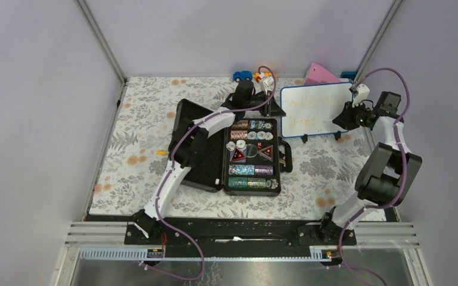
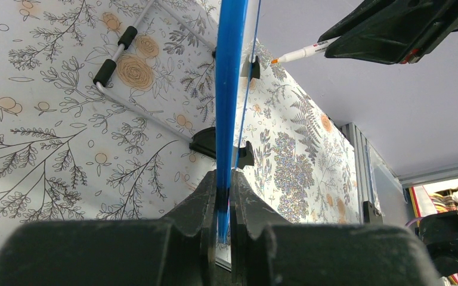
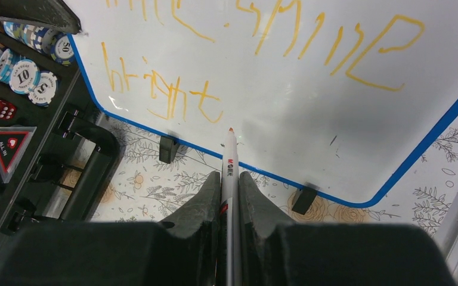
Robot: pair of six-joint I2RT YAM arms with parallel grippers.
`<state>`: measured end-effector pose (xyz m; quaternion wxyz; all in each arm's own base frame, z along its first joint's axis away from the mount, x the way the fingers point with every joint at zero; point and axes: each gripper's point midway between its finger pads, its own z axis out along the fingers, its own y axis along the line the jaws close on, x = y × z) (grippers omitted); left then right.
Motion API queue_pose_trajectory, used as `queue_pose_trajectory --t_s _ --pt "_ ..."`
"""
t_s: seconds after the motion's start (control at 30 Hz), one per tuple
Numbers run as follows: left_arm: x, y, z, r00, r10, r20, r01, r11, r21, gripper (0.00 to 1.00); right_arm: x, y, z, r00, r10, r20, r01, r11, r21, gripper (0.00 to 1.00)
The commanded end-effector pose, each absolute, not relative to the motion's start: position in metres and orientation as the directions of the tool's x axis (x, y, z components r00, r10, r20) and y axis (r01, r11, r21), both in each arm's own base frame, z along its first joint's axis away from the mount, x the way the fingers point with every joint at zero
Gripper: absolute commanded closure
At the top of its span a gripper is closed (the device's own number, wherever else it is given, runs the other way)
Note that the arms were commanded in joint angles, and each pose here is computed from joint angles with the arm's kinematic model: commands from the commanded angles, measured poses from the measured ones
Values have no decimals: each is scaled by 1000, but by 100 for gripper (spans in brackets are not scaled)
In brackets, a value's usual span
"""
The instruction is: Write a sentence on the whiteboard
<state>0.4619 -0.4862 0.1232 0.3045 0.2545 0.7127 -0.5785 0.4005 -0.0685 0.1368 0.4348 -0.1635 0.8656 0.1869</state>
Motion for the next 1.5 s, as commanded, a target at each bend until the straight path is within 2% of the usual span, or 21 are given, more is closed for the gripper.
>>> queue_pose_trajectory --t_s 0.0,0.9,1.47 --pt "468 -475 163 -646 -25 -763 747 187 -638 100 407 -70 144 -536 -142 -832 -468 870 152 100" --pt "470 -475 158 -651 -23 -759 743 187 -643 100 429 -79 121 -561 -138 -816 -432 890 146 100" --pt "474 -473 156 -649 -27 -760 742 196 -641 100 417 -85 124 -563 -162 -810 -422 899 114 100"
